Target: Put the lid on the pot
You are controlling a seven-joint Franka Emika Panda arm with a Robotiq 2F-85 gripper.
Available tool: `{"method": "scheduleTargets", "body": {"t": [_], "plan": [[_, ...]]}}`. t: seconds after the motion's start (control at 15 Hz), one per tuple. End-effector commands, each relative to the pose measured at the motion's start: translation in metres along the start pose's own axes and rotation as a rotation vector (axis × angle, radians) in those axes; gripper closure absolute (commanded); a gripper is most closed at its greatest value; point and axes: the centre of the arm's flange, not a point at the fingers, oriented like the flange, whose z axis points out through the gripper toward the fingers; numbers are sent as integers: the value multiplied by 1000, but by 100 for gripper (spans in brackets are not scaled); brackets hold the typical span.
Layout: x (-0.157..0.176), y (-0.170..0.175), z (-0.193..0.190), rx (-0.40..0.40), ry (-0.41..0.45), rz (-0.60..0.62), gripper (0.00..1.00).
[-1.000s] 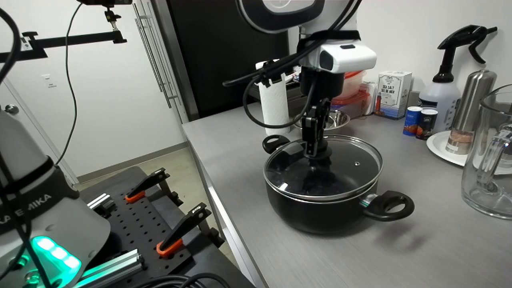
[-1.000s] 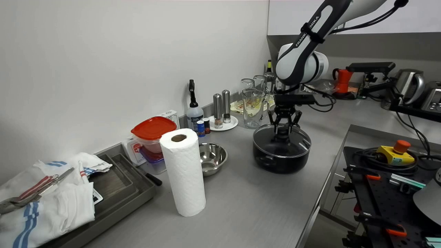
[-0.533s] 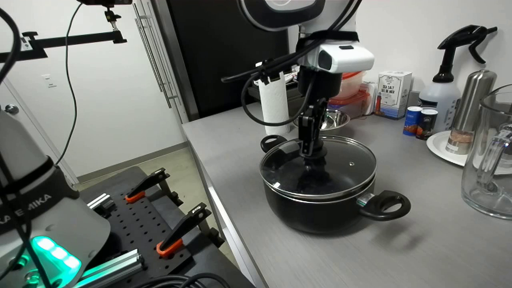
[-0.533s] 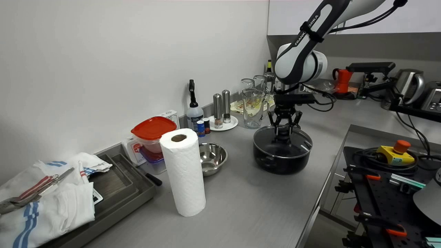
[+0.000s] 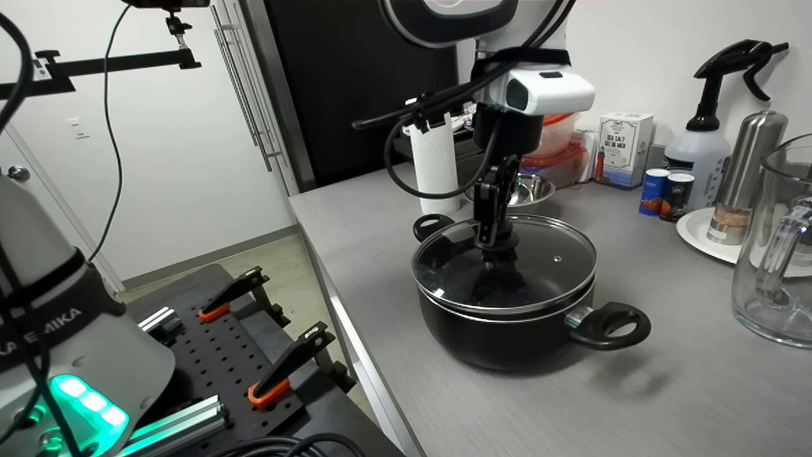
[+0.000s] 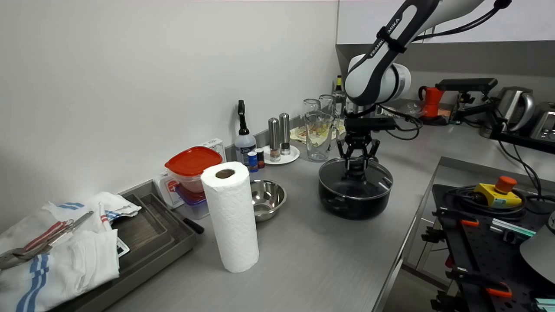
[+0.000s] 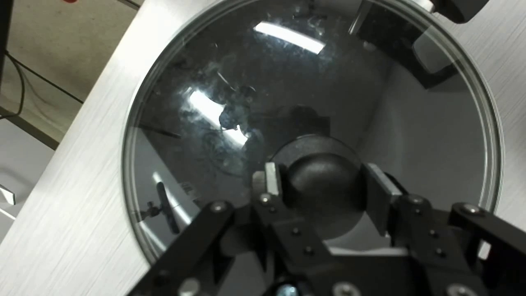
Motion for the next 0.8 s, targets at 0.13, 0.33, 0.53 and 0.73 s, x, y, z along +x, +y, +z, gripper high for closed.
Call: {"method": "scheduleTargets", "body": {"t": [0.13,0.33,0.53,0.73], "plan": [[-2,-7,-12,19,-16,-13,4],[-2,-8,-15,24,-9,-16,0],[-2,-10,-17,27,-6,-16,0],[-2,-10,-17,27,-4,-10,0]]}}
